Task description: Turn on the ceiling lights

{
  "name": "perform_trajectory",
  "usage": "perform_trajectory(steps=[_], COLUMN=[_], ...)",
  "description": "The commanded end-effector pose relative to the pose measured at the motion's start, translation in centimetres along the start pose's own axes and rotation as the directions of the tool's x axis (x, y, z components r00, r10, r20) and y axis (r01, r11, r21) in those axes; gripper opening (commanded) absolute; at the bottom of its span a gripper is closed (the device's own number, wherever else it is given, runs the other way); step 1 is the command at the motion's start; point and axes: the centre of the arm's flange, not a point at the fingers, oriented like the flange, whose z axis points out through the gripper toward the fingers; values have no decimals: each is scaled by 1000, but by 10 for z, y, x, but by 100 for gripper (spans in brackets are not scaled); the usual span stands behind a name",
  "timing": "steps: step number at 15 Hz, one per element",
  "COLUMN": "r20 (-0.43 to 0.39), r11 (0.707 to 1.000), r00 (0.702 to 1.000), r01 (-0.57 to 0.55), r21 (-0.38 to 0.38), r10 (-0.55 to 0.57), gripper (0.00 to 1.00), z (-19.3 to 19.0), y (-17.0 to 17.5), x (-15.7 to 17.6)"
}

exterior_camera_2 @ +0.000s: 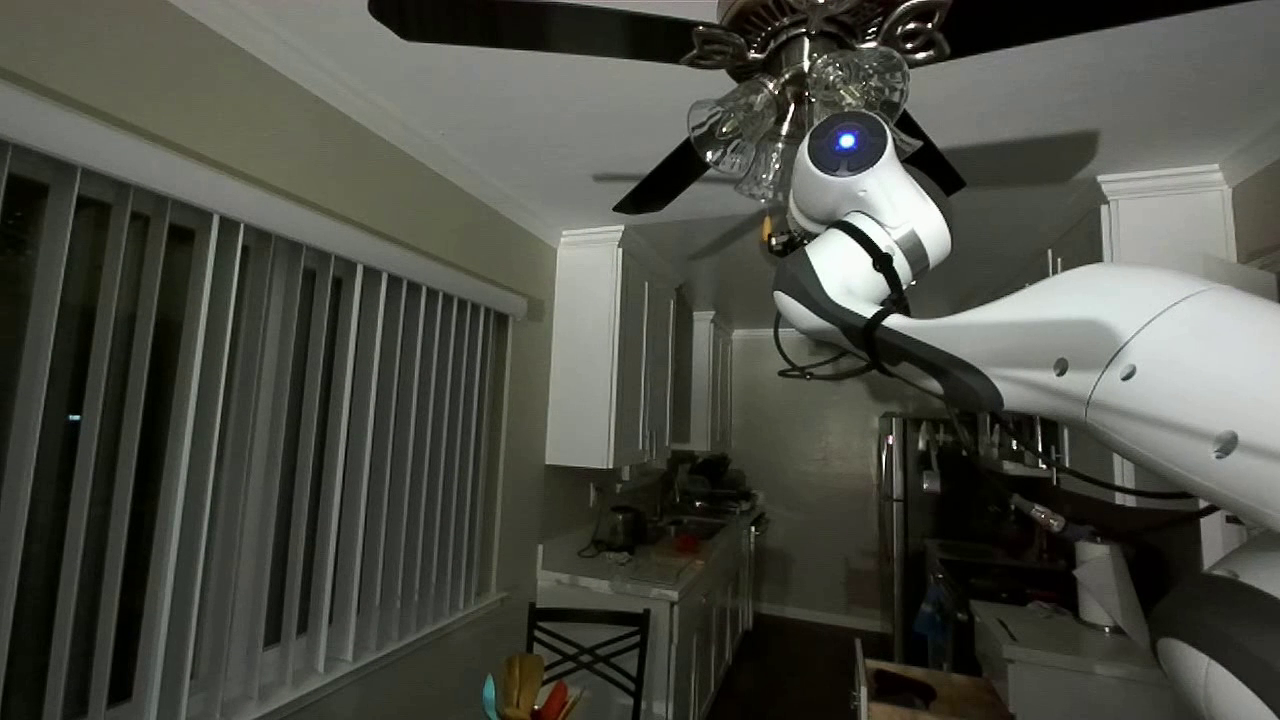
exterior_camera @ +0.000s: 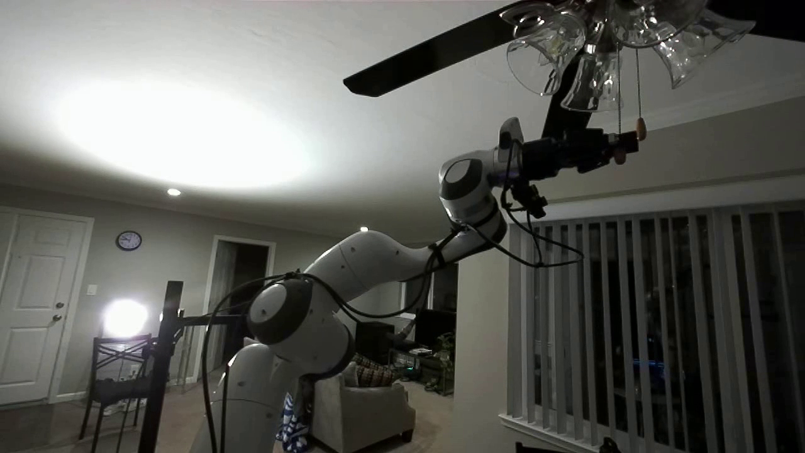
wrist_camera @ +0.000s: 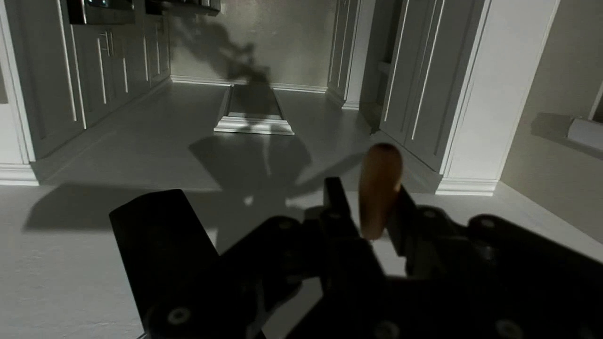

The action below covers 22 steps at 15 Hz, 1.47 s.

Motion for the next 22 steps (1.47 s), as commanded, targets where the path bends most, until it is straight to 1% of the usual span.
perform_trajectory(steps=[1, 2, 3, 6, 7, 11, 13, 14, 16, 19, 20, 21, 22], r20=[2, 0, 0, 17, 30, 93, 147, 166, 166, 129, 125, 122, 124], r11=[999, 999, 999, 1000, 1000, 998, 994, 991, 985, 986, 986, 987, 987], r00=[1000, 1000, 1000, 1000, 999, 994, 983, 977, 973, 979, 980, 981, 981], r01=[-10, -10, -11, 2, 17, 58, 106, 127, 151, 148, 146, 142, 139], r21=[39, 41, 39, 25, 2, 9, 28, 50, 78, 83, 81, 82, 82], r10=[10, 10, 11, -2, -17, -59, -109, -133, -162, -158, -155, -151, -148], gripper=[4, 4, 7, 7, 8, 8, 7, 7, 7, 7, 14, 42, 44], z=[-5, -6, -6, -2, 0, 2, 2, 1, -4, -15, -19, -21, -22], y=[4, 3, 3, 4, 4, 3, -2, -6, -7, 0, 3, 5, 6], x=[4, 4, 5, 1, -2, -12, -24, -32, -33, -23, -22, -20, -20])
